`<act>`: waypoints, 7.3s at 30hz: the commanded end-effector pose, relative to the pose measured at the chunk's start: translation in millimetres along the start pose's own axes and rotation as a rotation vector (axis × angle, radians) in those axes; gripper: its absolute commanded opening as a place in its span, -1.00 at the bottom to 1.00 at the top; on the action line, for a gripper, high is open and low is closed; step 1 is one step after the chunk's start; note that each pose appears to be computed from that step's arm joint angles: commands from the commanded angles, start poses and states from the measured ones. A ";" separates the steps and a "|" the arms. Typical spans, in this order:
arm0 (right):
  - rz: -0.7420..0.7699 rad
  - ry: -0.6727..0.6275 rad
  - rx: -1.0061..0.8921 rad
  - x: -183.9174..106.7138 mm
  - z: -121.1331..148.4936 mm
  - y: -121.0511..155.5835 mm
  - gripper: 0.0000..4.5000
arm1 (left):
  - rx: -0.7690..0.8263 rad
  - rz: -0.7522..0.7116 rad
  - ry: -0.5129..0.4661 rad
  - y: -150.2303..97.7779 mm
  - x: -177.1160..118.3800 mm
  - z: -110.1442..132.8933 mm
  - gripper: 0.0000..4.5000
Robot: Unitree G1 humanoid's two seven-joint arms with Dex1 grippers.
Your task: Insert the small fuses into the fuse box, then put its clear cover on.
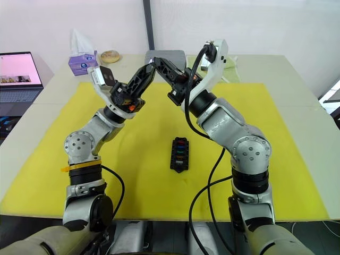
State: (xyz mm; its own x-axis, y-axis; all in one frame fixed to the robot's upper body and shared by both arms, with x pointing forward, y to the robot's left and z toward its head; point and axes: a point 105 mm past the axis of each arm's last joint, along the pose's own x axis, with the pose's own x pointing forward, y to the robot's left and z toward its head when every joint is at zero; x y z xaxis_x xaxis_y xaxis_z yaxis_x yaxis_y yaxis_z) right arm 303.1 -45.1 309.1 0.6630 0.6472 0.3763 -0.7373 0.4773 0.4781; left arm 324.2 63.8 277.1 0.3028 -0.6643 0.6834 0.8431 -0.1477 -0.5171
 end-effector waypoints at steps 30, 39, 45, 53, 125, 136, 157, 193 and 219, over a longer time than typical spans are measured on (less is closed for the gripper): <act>0.482 0.395 -0.486 -89.1 -31.3 -102.5 -1.00 | 0.685 0.015 1.050 -13.1 -121.4 -4.1 0.86; 0.522 0.367 -0.493 -88.1 -52.9 -106.7 -1.00 | 0.642 0.066 1.039 -17.3 -131.7 -7.5 0.86; 0.505 0.361 -0.504 -89.1 -65.9 -114.5 -1.00 | 0.635 0.074 1.036 -18.5 -129.2 -6.5 0.86; 0.485 0.373 -0.499 -93.8 -79.5 -126.0 -1.00 | 0.615 0.079 1.039 -23.2 -128.0 -9.3 0.86; 0.444 0.470 -0.602 -107.3 -110.8 -152.6 -1.00 | 0.594 0.213 0.960 -23.0 -123.5 2.3 0.86; 0.450 0.400 -0.590 -102.6 -100.4 -146.4 -1.00 | 0.601 0.232 0.941 -20.8 -123.8 4.5 0.86; 0.452 0.351 -0.627 -100.3 -89.3 -136.9 0.26 | 0.607 0.248 0.941 -17.3 -126.5 6.5 0.88; 0.083 0.623 -0.157 -93.1 -61.5 -118.5 -0.31 | 0.634 0.160 1.013 -6.0 -127.9 7.6 0.88; 0.065 0.678 -0.134 -83.5 -78.1 -119.1 -0.31 | 0.656 0.175 1.002 0.8 -131.6 2.5 0.88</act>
State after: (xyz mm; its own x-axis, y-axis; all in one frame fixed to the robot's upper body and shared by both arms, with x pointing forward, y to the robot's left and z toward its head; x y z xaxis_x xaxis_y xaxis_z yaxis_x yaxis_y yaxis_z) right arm 325.1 -112.9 148.6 0.4255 0.8757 -0.2282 -0.7900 0.4825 0.3783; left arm 287.3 152.7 179.6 0.1933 -0.9532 -0.2327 0.9762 0.2106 -0.0515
